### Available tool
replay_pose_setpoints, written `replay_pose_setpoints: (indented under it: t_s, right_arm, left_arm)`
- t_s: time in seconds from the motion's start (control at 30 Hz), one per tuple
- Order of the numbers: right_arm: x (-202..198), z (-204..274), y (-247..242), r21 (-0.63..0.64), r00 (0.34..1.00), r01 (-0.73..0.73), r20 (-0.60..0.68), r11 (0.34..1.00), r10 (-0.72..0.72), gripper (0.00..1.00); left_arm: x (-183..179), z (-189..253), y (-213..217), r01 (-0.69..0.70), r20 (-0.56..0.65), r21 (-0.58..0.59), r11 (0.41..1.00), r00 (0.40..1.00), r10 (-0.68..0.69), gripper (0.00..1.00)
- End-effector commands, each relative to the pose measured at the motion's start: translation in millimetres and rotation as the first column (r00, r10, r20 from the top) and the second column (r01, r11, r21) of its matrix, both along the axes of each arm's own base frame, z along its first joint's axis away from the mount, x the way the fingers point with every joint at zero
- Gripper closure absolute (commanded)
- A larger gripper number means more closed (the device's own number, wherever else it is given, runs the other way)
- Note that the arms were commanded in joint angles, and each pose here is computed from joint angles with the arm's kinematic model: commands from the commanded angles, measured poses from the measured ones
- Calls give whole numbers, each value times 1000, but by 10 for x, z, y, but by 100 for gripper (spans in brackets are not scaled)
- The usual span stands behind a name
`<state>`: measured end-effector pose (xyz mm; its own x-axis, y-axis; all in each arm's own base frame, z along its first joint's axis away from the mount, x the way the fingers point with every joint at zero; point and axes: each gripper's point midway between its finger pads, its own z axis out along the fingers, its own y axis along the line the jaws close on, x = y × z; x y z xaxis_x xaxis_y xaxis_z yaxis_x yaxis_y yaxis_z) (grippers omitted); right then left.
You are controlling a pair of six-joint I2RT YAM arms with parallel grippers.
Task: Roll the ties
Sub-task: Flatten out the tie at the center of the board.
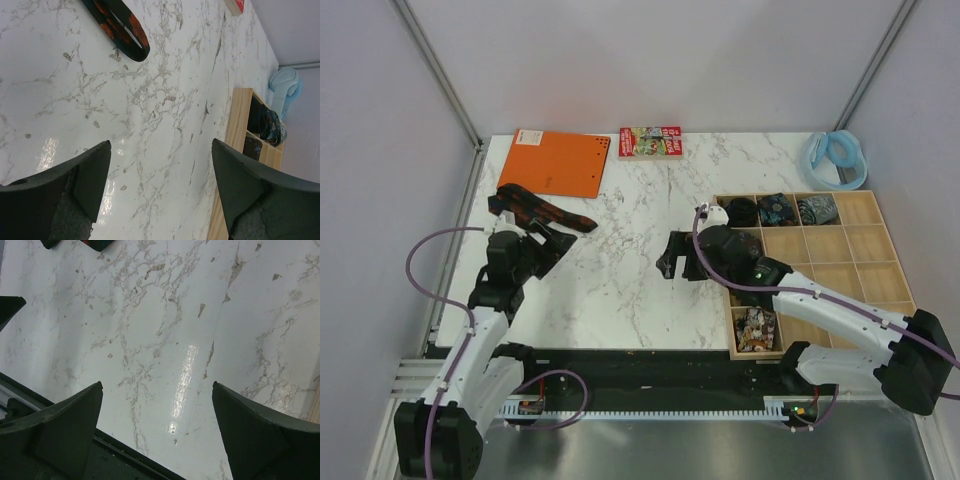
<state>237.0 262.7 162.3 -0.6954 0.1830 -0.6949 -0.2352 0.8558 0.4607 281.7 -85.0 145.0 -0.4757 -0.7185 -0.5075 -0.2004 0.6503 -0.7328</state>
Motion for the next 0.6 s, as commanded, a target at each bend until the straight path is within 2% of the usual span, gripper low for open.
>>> replay_pose_setpoints:
  t_s: [0.0, 0.23, 0.57]
  right_arm:
    - [41, -42, 19, 2, 999, 32, 18, 1000, -32, 2]
    - [-42, -194, 120, -9, 1000, 1, 10, 1000, -1, 2]
    - [-136, -569, 182, -48, 1000, -23, 12, 999, 24, 2]
  left_arm:
    - [119, 37, -75, -23, 9, -25, 999, 1000, 24, 13]
    - [109, -203, -294, 62, -76, 57, 996, 995, -58, 11]
    - [60, -175, -381, 44, -47, 92, 995, 998, -39, 14]
